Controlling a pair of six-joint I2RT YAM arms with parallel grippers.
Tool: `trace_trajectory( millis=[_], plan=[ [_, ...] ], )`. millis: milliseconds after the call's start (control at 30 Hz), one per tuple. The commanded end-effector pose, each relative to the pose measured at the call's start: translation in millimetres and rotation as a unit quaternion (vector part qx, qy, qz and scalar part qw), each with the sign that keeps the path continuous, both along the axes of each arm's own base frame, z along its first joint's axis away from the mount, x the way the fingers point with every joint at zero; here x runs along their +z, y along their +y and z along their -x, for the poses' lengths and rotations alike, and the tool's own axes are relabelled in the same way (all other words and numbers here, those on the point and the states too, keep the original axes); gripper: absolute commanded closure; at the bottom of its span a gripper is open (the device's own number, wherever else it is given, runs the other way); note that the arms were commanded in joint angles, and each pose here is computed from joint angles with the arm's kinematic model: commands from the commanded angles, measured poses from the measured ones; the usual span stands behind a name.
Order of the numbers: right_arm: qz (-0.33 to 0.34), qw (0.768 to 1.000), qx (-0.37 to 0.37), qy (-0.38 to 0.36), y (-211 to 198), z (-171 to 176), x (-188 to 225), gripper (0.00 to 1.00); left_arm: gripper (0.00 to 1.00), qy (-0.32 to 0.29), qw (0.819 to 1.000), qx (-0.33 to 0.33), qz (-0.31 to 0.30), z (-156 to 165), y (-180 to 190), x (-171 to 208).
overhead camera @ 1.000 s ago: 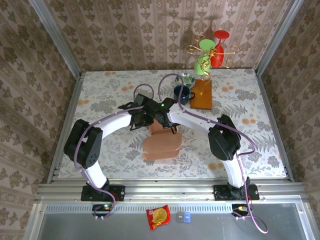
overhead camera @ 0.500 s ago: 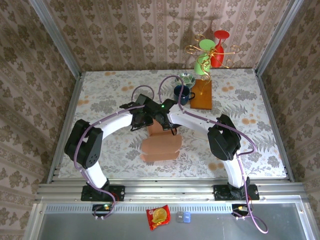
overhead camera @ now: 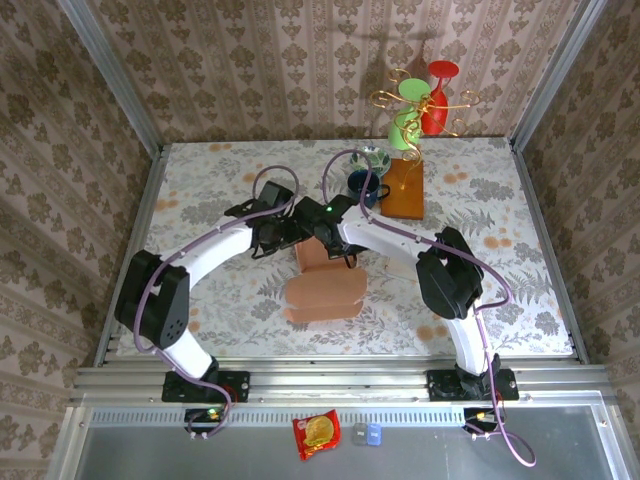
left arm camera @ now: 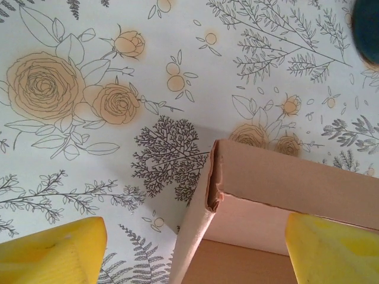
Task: Fold the paper box
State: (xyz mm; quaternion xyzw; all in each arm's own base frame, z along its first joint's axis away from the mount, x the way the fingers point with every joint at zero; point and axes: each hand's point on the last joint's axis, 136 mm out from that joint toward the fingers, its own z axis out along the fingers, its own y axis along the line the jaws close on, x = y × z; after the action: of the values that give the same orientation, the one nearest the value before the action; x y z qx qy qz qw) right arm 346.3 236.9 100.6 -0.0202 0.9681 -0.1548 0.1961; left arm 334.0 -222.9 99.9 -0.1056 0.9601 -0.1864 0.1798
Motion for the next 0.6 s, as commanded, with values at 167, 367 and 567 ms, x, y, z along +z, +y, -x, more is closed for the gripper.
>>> trace_trajectory(
  millis=[167, 367, 567],
  plan=[
    [-0.011, 0.997, -0.056, 0.057, -16.8, 12.3, -18.7, 1.00, 0.15, -0.041, 0.999, -0.008, 0.009, 2.0, 12.9, 42.2],
    [-0.072, 0.976, -0.171, 0.116, -31.2, 29.0, -26.9, 1.00, 0.22, -0.120, 0.992, -0.020, -0.021, -1.3, 35.9, 84.7],
    [-0.101, 0.940, -0.285, 0.156, -35.9, 42.7, -27.4, 1.00, 0.30, -0.066, 0.998, -0.024, 0.001, 22.7, 49.5, 85.3]
  ],
)
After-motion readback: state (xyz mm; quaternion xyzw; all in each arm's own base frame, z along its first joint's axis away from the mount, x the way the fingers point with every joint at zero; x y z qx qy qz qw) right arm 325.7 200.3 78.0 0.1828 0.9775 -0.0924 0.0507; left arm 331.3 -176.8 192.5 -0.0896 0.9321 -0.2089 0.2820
